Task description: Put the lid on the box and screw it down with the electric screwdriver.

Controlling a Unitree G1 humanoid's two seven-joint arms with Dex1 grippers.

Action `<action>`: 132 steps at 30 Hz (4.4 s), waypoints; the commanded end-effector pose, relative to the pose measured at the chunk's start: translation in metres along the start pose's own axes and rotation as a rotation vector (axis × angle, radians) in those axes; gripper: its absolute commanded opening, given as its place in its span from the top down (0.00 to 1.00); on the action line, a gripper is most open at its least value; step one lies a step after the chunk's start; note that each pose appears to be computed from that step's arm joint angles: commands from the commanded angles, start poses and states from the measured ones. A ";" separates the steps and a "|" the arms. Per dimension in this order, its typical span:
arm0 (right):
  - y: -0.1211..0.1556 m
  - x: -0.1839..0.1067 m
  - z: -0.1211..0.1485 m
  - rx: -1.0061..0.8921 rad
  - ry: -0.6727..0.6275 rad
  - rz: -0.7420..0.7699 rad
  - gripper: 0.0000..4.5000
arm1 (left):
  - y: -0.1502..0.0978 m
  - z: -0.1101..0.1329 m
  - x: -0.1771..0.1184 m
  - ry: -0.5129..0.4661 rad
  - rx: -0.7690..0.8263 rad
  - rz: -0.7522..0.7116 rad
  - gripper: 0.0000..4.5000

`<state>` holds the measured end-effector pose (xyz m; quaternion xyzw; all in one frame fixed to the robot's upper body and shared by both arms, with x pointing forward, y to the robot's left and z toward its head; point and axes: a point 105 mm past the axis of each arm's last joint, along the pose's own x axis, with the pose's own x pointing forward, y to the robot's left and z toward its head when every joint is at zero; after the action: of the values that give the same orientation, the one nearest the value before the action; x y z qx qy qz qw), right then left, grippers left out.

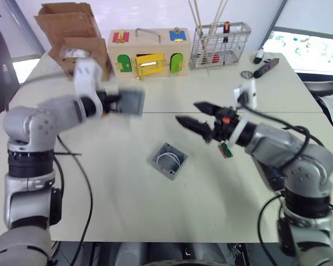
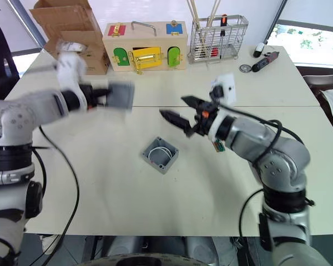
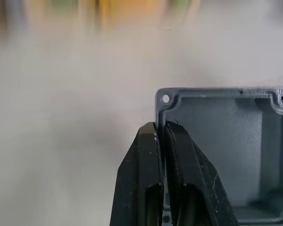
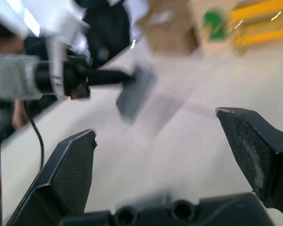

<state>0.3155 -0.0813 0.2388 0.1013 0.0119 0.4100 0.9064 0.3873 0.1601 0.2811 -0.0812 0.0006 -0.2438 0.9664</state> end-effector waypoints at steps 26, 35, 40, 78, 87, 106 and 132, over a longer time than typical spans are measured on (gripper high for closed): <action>0.003 0.039 0.043 0.034 -0.107 -0.009 0.11 | -0.059 0.001 0.024 -0.211 0.126 -0.286 1.00; 0.006 0.040 0.041 0.033 -0.109 -0.006 0.74 | -0.059 0.003 0.023 -0.216 0.125 -0.296 1.00; 0.006 0.040 0.040 0.037 -0.109 -0.006 0.96 | -0.058 0.003 0.023 -0.212 0.126 -0.301 1.00; 0.040 -0.030 -0.102 -1.773 -0.097 0.154 0.96 | -0.076 -0.074 -0.036 0.346 0.052 -0.884 0.01; 0.034 -0.033 -0.116 -1.780 -0.076 0.175 0.96 | -0.090 -0.097 -0.039 0.401 0.099 -0.943 0.01; 0.035 -0.037 -0.134 -1.783 -0.066 0.237 0.96 | -0.092 -0.130 -0.045 0.474 0.146 -0.960 0.01; 0.035 -0.041 -0.145 -1.772 -0.045 0.234 0.96 | -0.098 -0.162 -0.042 0.528 0.233 -0.994 0.99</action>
<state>0.2515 -0.0645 0.1037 -0.6279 -0.3375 0.3489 0.6083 0.3021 0.0720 0.1428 0.0847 0.1713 -0.6750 0.7127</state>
